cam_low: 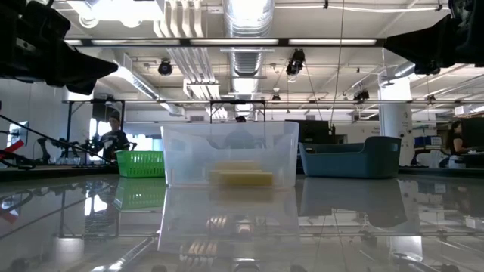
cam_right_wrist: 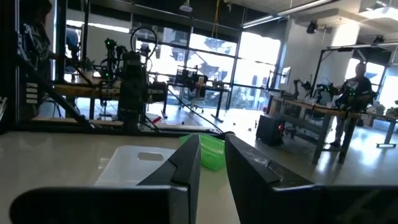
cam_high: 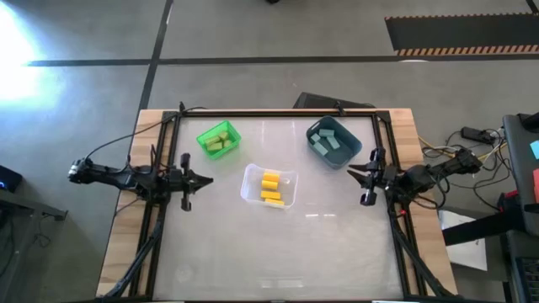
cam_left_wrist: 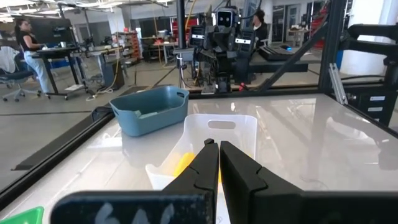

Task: Sort & place blocks by color
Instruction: Return to Home Position

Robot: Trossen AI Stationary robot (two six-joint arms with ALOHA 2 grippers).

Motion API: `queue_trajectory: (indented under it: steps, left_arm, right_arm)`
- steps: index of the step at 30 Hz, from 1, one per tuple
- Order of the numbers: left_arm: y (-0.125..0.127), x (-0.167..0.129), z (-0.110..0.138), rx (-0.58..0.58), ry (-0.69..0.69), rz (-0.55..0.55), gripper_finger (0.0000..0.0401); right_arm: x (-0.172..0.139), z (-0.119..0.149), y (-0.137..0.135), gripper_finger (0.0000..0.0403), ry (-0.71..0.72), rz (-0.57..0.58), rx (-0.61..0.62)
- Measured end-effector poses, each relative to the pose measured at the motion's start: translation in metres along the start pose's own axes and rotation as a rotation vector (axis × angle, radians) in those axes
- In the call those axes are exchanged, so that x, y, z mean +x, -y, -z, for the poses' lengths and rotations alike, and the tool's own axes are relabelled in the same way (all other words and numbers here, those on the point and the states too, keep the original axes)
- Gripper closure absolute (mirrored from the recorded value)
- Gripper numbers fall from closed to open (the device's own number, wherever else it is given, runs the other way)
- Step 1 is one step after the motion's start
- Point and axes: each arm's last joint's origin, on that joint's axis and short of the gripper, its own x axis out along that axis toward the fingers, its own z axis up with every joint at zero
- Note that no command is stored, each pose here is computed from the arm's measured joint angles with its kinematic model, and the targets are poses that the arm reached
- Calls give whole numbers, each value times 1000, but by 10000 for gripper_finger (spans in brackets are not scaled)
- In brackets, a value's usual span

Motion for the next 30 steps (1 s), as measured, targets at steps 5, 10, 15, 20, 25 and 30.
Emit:
queue_trajectory:
  steps: [5,10,15,20,25,30]
  left_arm:
    - [0,1,1,4,-11,1,401]
    - [1,1,2,7,-21,1,401]
    - [1,2,2,9,-29,2,401]
    - [1,2,3,11,-36,2,401]
    - [1,2,3,11,-34,2,401]
    - [1,3,4,14,-43,3,401]
  right_arm:
    - [1,1,-1,332,-9,-3,-6]
    - [1,1,-1,327,-10,-3,-7]
    - [1,1,-1,328,-10,-3,-7]
    - [1,1,-1,335,-9,-3,-6]
    - [1,1,-1,330,-10,-3,-7]
    - [1,1,-1,322,-10,-3,-7]
